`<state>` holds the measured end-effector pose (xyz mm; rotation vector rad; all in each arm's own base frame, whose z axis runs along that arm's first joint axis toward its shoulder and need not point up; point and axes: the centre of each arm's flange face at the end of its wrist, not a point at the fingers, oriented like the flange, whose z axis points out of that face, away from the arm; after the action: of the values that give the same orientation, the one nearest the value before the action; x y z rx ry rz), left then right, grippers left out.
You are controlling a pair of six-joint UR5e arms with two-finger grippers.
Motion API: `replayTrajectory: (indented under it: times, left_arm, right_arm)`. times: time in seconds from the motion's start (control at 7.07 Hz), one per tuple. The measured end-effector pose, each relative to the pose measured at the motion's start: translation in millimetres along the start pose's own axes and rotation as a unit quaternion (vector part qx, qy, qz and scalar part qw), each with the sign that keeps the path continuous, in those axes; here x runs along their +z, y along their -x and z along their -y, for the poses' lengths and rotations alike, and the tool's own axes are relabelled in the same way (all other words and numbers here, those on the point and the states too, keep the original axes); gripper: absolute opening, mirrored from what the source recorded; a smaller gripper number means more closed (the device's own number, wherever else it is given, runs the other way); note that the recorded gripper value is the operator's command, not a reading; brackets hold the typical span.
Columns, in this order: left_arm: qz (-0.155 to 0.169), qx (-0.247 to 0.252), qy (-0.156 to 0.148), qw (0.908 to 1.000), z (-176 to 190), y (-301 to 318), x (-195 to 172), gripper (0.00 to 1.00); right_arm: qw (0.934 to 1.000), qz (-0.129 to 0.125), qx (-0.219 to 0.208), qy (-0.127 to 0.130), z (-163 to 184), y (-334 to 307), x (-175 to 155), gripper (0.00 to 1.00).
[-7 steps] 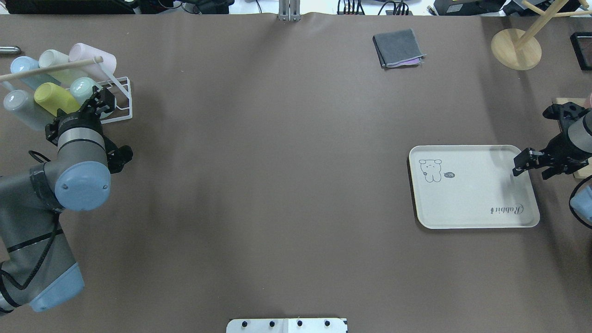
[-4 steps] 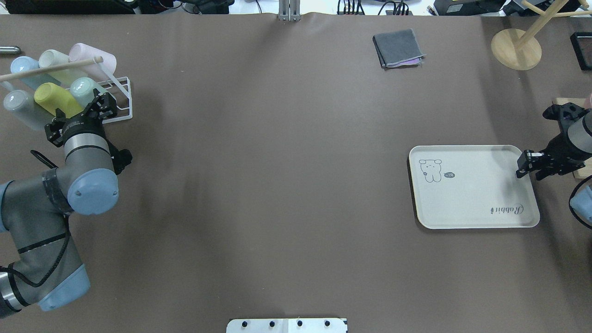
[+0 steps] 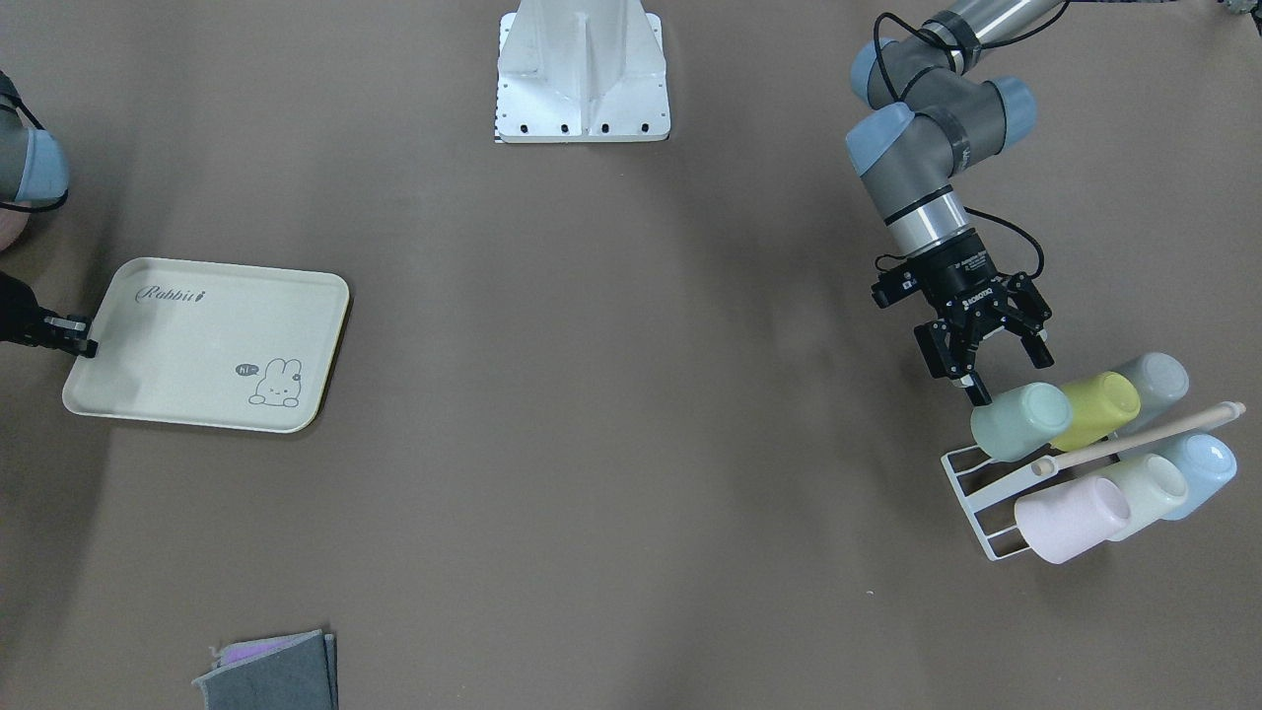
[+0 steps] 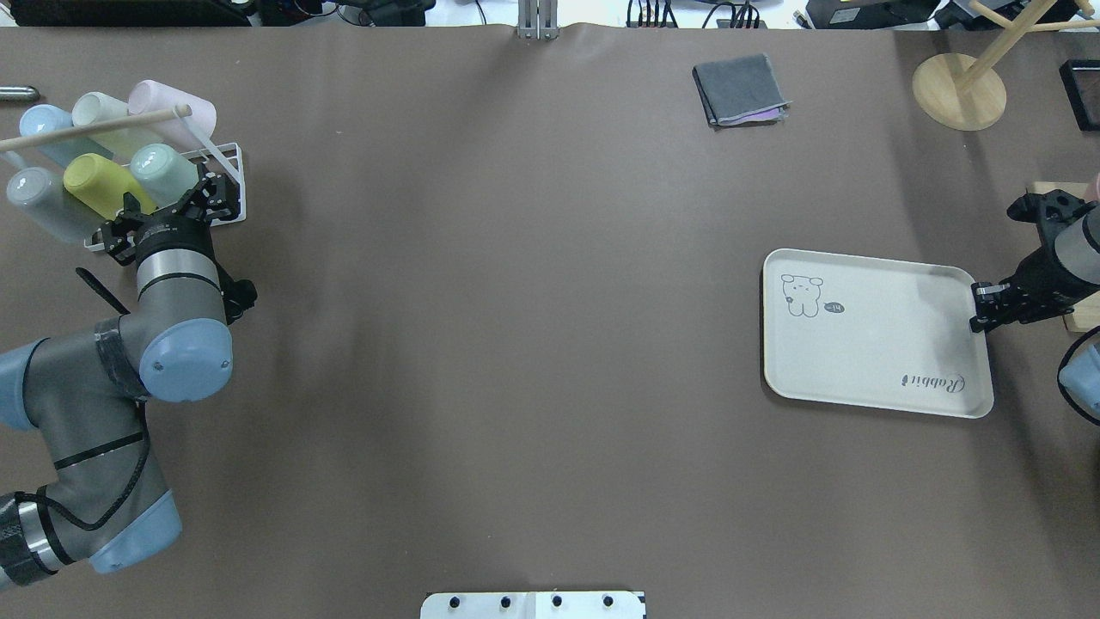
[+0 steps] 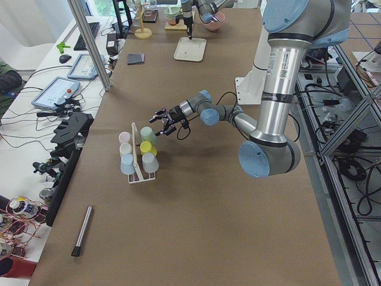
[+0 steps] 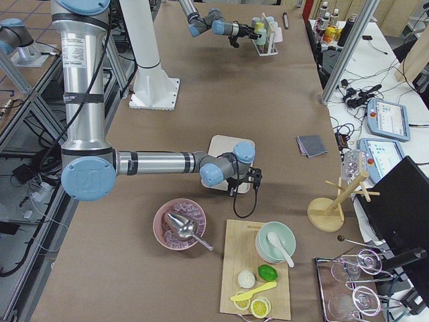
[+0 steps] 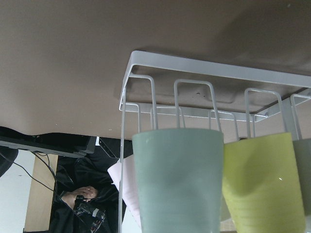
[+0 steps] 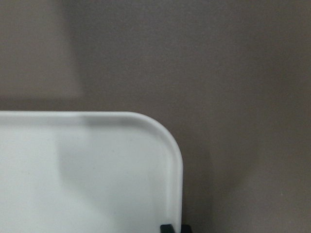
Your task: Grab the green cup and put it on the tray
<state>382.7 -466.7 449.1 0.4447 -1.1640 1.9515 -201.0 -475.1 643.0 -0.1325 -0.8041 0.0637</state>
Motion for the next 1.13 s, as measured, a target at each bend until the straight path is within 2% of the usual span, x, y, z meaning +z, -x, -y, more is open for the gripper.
replayTrajectory:
  times: [0.57, 0.85, 1.13]
  left_arm:
    - [-0.003, 0.009, 0.014, 0.9999, 24.7, -15.4, 25.7, 0.98]
    - [0.006, 0.019, 0.019, 0.9996, 36.7, -18.3, 37.9, 0.98]
    - [0.018, 0.028, 0.021, 0.9992, 44.9, -8.9, 46.3, 0.98]
  right_arm:
    - [0.9988, 0.031, -0.034, -0.015, -2.4, 25.1, -21.0, 0.0]
    - [0.9962, 0.066, -0.053, -0.018, -0.5, 53.7, -46.7, 0.0]
    - [0.9922, 0.102, -0.068, -0.022, 17.3, 93.9, -74.9, 0.0]
